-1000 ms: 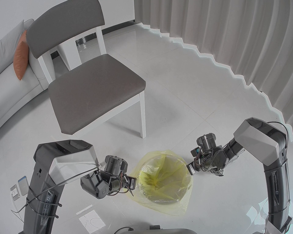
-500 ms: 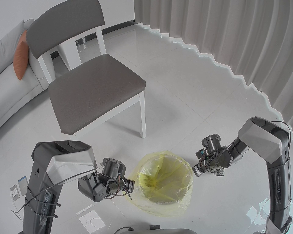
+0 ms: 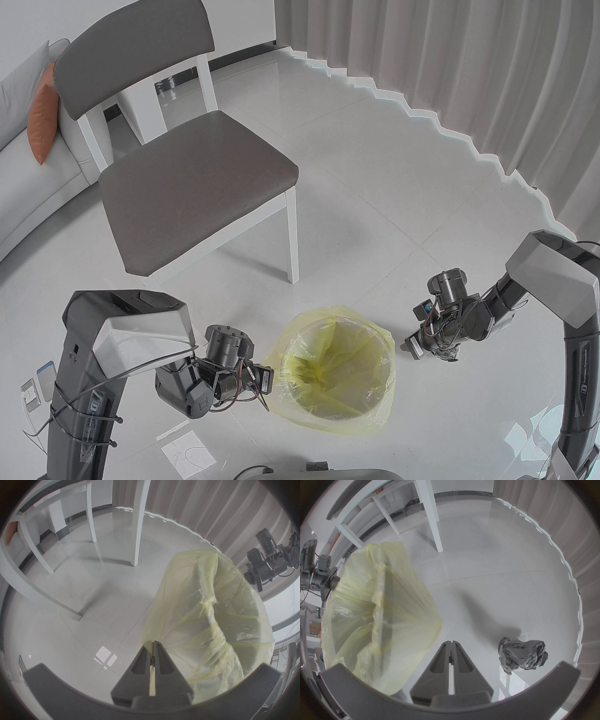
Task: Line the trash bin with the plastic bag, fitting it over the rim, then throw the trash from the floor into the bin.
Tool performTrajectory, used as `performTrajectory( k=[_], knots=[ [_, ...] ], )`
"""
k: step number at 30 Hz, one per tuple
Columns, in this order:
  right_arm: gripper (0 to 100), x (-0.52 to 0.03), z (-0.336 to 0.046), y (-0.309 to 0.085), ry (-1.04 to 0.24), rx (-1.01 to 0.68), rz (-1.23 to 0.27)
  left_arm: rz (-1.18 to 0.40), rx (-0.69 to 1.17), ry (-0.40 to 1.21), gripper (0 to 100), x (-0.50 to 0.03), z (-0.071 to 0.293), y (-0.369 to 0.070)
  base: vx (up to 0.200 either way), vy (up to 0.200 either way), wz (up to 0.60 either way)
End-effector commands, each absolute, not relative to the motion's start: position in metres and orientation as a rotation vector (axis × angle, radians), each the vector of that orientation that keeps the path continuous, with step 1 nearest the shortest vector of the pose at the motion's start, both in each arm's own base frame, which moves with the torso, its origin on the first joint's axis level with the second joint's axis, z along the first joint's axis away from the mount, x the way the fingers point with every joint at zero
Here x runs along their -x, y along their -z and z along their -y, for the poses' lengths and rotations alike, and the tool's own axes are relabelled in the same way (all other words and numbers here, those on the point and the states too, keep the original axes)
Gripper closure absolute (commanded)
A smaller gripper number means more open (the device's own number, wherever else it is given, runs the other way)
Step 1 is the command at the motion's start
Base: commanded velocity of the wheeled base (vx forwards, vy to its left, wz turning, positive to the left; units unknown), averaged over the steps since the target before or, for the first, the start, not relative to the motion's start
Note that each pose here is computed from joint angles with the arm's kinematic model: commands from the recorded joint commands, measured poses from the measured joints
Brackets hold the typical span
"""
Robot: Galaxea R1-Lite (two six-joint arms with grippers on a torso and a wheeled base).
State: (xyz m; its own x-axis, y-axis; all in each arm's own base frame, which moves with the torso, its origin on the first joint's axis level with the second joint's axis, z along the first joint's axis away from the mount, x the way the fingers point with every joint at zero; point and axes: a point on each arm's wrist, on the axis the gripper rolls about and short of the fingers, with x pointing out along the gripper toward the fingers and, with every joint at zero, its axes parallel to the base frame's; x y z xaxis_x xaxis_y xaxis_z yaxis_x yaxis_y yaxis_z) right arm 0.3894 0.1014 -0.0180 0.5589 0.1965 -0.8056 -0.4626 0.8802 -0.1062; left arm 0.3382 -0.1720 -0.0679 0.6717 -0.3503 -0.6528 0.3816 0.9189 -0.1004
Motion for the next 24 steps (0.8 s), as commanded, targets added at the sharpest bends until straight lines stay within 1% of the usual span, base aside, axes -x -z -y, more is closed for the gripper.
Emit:
performTrajectory(
  k=[1,5,8,9,14,18,21,24],
  knots=[
    [0,-0.383,-0.098,-0.006,-0.392,0.321,-0.855,-0.731,-0.045,0.409,0,-0.337,0.171,0.07,0.0,0.0,0.0],
    [0,-0.374,-0.096,-0.029,-0.391,0.323,-0.814,-0.742,-0.048,0.372,0,-0.337,0.16,0.073,0.0,0.0,0.0],
    [0,-0.372,-0.095,-0.033,-0.39,0.324,-0.806,-0.738,-0.044,0.362,0,-0.336,0.156,0.072,0.0,0.0,0.0],
    [0,-0.367,-0.094,-0.042,-0.387,0.321,-0.793,-0.715,-0.03,0.34,0,-0.335,0.145,0.071,0.0,0.0,0.0],
    [0,-0.36,-0.087,-0.051,-0.373,0.314,-0.779,-0.683,-0.016,0.302,0,-0.328,0.125,0.068,0.0,0.0,0.0],
    [0,-0.354,-0.083,-0.055,-0.364,0.31,-0.765,-0.661,-0.013,0.313,0,-0.3,0.116,0.066,0.0,0.0,0.0],
    [0,-0.351,-0.081,-0.055,-0.362,0.309,-0.751,-0.607,-0.006,0.339,0,-0.281,0.113,0.064,0.0,0.0,0.0],
    [0,-0.349,-0.08,-0.053,-0.362,0.309,-0.748,-0.611,-0.039,0.366,0,-0.267,0.114,0.069,0.0,0.0,0.0]
  ],
)
